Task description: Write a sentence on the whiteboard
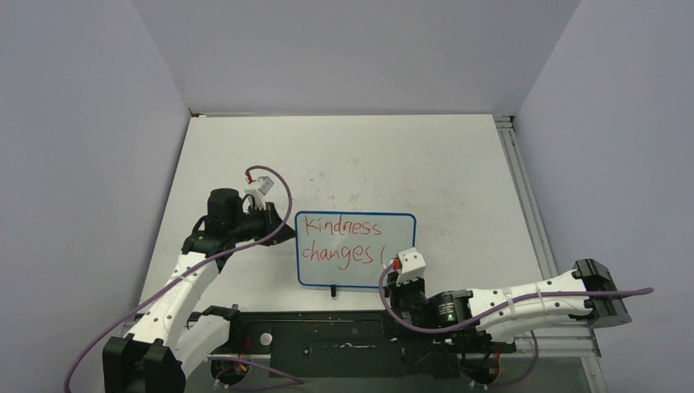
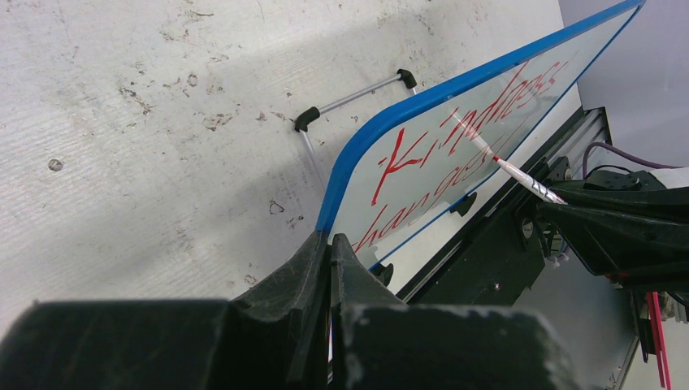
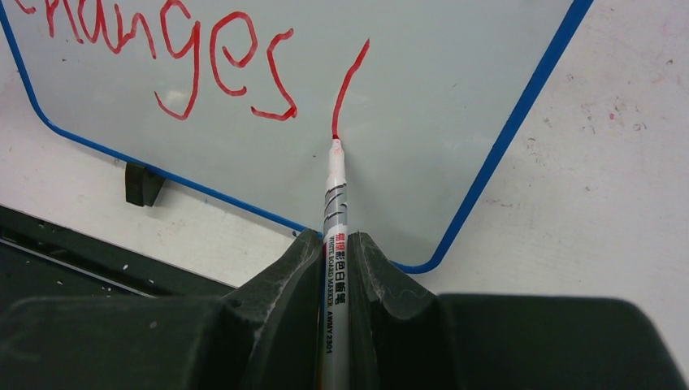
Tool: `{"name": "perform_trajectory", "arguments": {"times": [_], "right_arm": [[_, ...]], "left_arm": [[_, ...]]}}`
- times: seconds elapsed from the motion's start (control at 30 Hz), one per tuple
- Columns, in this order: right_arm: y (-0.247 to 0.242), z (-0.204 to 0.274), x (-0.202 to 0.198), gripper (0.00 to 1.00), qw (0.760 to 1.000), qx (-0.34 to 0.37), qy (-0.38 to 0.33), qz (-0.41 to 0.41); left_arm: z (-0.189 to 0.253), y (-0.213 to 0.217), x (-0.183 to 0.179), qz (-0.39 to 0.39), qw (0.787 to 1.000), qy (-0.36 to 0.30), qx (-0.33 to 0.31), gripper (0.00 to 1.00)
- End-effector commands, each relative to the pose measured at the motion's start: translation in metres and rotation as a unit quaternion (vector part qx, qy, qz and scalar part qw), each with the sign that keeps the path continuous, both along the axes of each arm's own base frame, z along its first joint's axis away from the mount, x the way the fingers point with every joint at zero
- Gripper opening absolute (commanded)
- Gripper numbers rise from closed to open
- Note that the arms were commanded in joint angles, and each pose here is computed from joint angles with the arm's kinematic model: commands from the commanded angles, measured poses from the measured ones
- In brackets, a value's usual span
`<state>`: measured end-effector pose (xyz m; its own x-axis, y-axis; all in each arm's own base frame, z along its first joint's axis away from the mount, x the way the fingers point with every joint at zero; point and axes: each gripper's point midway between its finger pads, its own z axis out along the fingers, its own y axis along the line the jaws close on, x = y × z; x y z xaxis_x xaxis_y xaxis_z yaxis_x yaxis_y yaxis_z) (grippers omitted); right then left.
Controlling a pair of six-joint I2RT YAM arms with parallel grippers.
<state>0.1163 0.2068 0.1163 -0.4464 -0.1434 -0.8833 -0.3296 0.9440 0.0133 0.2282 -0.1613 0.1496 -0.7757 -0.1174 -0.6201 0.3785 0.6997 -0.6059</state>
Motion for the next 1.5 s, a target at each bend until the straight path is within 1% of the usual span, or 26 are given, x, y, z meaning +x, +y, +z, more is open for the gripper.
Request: {"name": "perform_trajectory", "arguments": {"times": [0.0,0.43,1.47], "right_arm": [[-0.006,0.002,0.000,0.05,1.000,0.000,-0.006,-0.014],[0.001,0.042,0.004,0.05,0.998,0.016,-0.060,-0.012],[-0.010,0.018,0.014,0.05,0.999,0.001,-0.037,-0.034]], "left_arm": [[0.023,-0.004,0.007,-0.009,0.999,-0.038,-0.012,0.00],[0.023,-0.004,0.007,-0.008,0.999,-0.039,-0.012,0.00],[0.022,-0.005,0.007,-0.010,0.999,-0.036,-0.012,0.00]]}}
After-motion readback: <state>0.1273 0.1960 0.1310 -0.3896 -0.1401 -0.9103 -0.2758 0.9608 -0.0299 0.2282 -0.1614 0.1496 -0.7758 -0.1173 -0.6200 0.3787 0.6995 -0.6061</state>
